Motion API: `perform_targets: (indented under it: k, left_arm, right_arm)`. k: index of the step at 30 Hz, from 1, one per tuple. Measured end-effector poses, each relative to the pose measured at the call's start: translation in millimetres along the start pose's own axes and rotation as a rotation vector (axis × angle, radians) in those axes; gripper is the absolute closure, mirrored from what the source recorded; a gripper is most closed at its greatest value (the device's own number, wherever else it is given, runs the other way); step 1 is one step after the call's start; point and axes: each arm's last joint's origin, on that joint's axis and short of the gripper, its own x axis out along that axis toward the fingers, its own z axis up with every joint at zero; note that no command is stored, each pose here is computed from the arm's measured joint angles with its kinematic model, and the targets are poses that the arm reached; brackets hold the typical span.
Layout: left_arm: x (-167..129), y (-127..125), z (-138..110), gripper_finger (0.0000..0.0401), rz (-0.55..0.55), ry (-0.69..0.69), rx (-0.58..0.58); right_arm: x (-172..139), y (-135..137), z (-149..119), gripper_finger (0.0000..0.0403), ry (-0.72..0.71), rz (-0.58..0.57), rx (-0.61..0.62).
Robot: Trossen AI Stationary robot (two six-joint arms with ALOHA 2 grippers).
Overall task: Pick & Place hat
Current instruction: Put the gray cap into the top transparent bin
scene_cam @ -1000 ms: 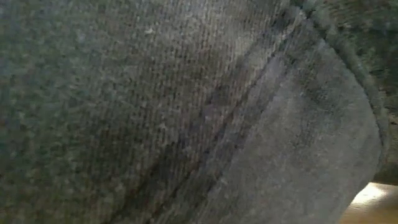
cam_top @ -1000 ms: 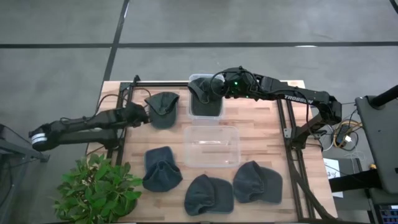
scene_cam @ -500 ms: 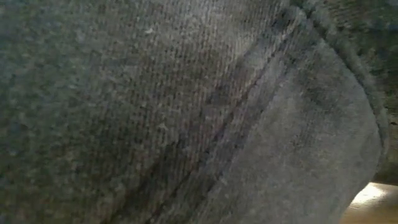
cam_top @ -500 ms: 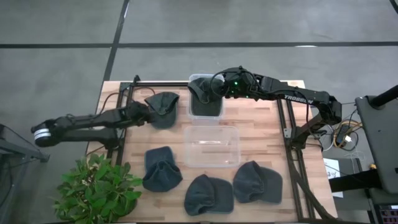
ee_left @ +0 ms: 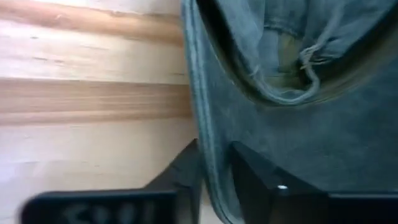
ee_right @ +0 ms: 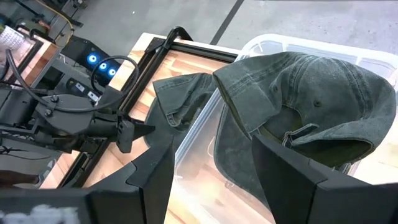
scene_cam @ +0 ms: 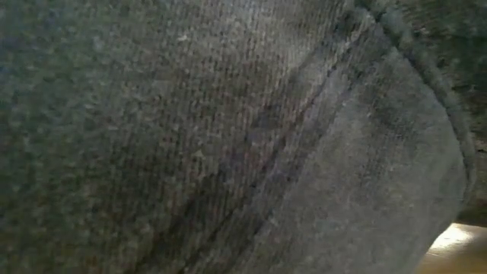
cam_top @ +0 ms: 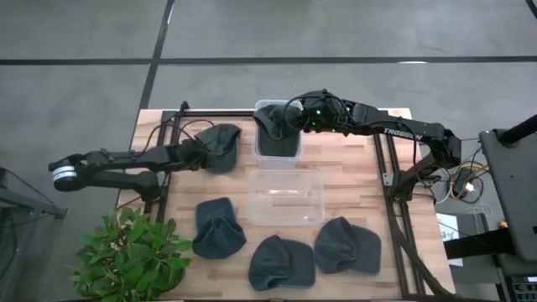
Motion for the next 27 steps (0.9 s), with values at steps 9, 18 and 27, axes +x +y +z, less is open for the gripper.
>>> perform_targets:
  k: [9,18,27]
  left_arm:
    - [-23.4,-9.0,14.1,0.0394,-0.083,-0.117,0.022]
    - [-70.3,-19.6,37.7,0.0394,-0.119,-0.26,0.05]
    - [-125.2,-31.4,63.2,0.0394,-0.194,-0.424,0.07]
  right_arm:
    - [-0.1,0.1,0.1,0.0195,-0.001,0.001,0.001]
    - [-0.2,1.4,1.4,0.0195,-0.013,0.014,0.003]
    - [-0.6,5.8,3.8,0.0195,-0.011,0.082,-0.037]
